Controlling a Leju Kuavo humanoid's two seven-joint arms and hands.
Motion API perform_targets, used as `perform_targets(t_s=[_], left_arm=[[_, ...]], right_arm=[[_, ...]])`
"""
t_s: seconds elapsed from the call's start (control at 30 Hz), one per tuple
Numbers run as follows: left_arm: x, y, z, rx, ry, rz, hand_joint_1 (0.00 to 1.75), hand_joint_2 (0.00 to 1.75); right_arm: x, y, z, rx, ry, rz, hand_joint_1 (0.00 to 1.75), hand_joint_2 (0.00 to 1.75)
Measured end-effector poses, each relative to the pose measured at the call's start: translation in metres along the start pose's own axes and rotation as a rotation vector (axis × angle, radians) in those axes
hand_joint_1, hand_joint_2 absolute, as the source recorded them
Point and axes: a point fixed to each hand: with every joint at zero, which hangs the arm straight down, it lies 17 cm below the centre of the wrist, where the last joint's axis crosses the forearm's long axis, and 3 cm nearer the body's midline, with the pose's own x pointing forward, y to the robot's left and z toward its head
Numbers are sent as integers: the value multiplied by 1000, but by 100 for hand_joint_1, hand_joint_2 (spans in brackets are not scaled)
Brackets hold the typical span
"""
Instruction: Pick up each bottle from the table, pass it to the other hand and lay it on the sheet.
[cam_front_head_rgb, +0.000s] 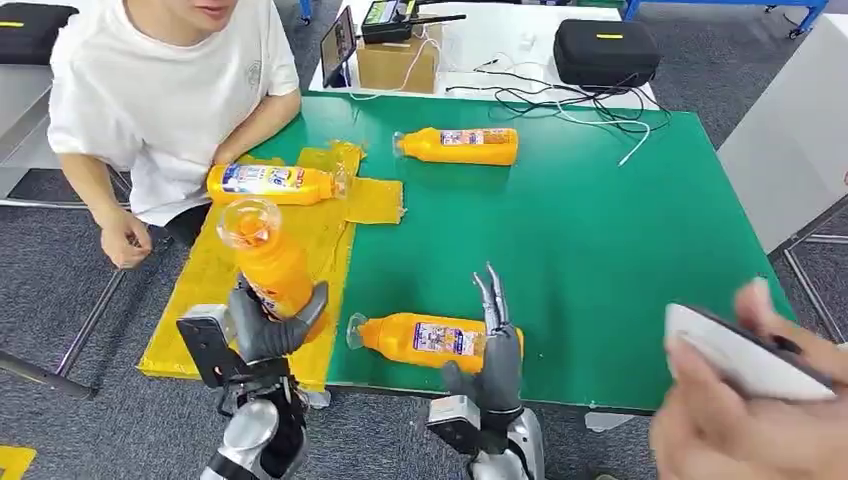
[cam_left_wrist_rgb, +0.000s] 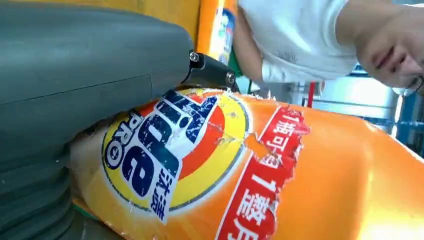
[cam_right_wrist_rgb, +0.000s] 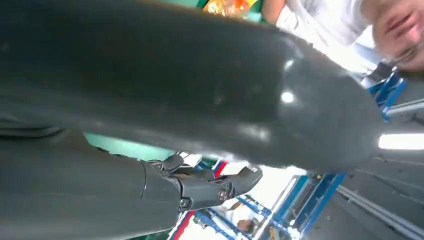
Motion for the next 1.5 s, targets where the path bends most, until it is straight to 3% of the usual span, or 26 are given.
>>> perform_targets(t_s=[0.27,0.3,0.37,0.47,0.53,0.57,0.77,0.87,1.17,1.27,1.3,1.37,1.4,1.43,1.47,1.5], left_arm=[[-7,10,-7,32,5,-26,175,175],[-3,11,-7,30,-23,-50,166,175],[18,9,-12,12,-173,-182,175,175],[59,1,-23,-61,-522,-597,175,175],[62,8,-38,-78,-627,-841,175,175],[58,14,-45,-71,-625,-900,175,175],[-3,54,-84,-54,-382,-1261,175,175],[-32,72,-94,-26,-229,-1346,175,175],[-87,81,-100,-93,-56,-1356,175,175],[-124,77,-91,-185,49,-1321,143,175],[-131,73,-89,-216,67,-1318,122,175],[-147,64,-86,-288,115,-1324,122,175],[-153,61,-86,-321,141,-1336,110,175],[-160,58,-86,-360,173,-1353,84,175],[-164,54,-88,-390,193,-1364,105,175],[-168,52,-88,-415,209,-1373,79,175]], right_arm=[[-5,-8,-2,-28,20,7,0,0],[-6,-8,-2,-30,22,8,0,0],[-8,-10,-2,-36,28,8,0,0],[-13,-14,-1,-60,58,-18,0,0],[-17,-17,-1,-79,85,-44,0,0],[-19,-17,-1,-84,94,-56,0,0],[-11,4,-4,-53,101,-138,0,0],[-5,17,-4,-17,85,-157,0,0],[2,37,1,49,73,-184,0,0],[0,40,2,60,83,-198,0,0],[0,40,3,63,84,-201,0,0],[-1,42,3,71,86,-208,0,0],[-1,43,3,75,86,-212,0,0],[0,43,3,79,87,-217,0,0],[0,44,3,80,86,-218,0,0],[0,44,2,81,85,-219,0,0]])
